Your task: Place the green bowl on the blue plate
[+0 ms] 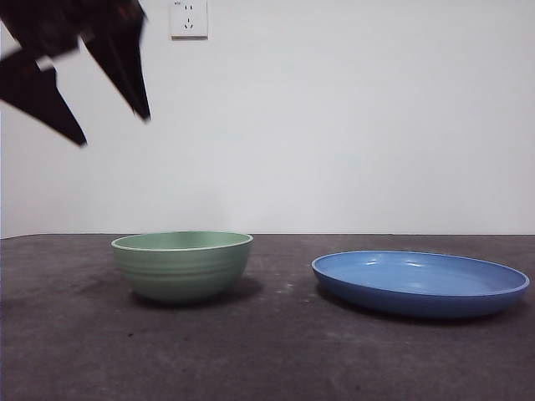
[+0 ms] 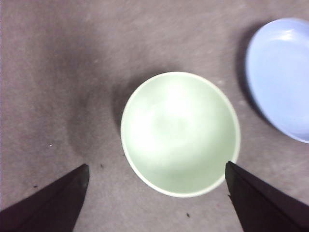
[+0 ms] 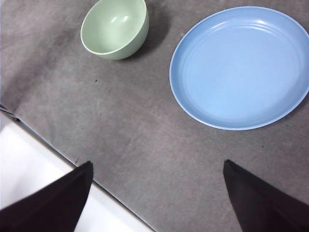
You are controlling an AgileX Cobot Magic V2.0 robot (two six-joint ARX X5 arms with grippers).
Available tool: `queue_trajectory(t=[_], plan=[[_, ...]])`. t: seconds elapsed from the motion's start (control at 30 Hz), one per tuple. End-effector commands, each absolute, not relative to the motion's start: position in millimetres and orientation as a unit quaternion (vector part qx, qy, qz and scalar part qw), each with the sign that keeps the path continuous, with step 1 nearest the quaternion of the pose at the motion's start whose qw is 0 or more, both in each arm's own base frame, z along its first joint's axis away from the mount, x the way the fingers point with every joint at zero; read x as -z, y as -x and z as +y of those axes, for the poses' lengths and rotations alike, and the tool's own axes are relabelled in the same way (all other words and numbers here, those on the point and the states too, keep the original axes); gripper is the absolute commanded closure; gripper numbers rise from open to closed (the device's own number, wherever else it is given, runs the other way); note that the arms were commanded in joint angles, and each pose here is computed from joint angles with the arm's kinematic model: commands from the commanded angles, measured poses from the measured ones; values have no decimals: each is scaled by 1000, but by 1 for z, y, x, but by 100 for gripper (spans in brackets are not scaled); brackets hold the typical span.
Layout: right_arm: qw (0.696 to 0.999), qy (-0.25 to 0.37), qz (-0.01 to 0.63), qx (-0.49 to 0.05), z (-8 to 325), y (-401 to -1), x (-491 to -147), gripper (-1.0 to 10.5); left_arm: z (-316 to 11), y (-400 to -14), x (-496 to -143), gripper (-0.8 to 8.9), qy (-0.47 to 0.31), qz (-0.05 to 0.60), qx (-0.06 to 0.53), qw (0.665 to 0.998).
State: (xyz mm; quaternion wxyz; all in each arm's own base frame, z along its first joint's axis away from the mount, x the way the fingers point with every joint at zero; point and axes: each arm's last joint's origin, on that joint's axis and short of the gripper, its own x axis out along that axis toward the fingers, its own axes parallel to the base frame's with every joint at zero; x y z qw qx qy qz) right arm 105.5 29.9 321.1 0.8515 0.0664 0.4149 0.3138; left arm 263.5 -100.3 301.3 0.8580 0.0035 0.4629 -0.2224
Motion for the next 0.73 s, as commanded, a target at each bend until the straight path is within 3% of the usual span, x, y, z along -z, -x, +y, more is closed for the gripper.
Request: queue_trajectory(t=[0.03,0.6,0.73], plan=[[856,-61,402,-319,31,-106,-327,514,-108,-280,-288,377,-15,477,210,853],[856,-61,402,-319,31,-107,-327,515,-127,-329,-201,383,-29,552,187,812],[857,-61,401,-319,31,-107,-327,514,-128,-330,-197,475,-40,556,174,812]])
